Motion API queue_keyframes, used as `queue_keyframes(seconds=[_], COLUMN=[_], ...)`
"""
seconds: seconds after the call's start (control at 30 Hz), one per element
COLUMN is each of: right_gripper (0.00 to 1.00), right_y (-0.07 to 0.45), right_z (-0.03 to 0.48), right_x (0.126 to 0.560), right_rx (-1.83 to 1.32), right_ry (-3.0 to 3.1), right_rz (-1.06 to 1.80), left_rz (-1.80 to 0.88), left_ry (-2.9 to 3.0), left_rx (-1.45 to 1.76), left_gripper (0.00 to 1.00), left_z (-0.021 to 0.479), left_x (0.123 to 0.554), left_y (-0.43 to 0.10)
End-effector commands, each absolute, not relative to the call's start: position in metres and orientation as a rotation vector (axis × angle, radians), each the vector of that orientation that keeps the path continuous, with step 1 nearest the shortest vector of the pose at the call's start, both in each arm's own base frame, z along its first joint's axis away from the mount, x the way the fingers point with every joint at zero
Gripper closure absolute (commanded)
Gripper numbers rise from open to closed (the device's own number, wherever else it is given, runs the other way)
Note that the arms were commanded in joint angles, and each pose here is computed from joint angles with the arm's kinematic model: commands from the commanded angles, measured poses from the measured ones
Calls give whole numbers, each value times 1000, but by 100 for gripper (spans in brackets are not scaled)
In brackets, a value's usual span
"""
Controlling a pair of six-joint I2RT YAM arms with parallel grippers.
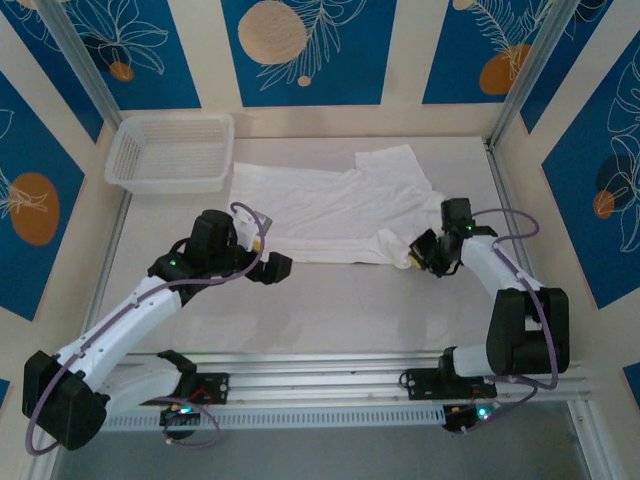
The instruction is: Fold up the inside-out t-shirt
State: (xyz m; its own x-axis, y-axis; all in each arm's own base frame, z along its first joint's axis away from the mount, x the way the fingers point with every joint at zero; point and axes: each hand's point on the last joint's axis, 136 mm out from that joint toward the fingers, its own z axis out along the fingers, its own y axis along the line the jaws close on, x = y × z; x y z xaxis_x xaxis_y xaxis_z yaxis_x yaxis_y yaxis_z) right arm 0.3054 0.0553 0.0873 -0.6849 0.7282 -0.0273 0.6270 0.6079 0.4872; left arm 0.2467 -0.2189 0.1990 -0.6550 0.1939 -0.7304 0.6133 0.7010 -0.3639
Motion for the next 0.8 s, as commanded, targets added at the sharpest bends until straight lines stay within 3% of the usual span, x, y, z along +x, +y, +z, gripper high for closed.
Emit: queue_keyframes(seconds=[0.0,0.17,0.2,0.3,0.37,0.57,0.63,0.7,0.77], right_gripper=[100,100,95,59,51,52,58,74,83], right_y=[51,34,33,35,29,-1,-8,-14,-22], right_z=[131,132,130,122,120,132,119,97,81], right_x=[353,424,435,460,463,424,395,367,351], right_rx=[1059,1083,1091,1091,1099,1192,1252,1332,1393], right_ry=[2521,2510,2513,2577,2602,2483,2455,2424,2402], right_rz=[718,662,670,687,644,699,697,730,784], left_rz=[-798,-757,-739,-685,-620,-334,-263,-211,-253], left_ry=[2242,2290,2304,2350,2395,2538,2579,2638,2684], left_rx=[606,573,563,533,475,212,139,31,-68], left_gripper=[1,0,1,1,1,7,22,58,89], left_z=[197,189,186,175,165,130,119,104,92], left_x=[244,242,241,241,246,277,293,311,328], left_y=[-220,-211,-208,-200,-192,-159,-153,-142,-139])
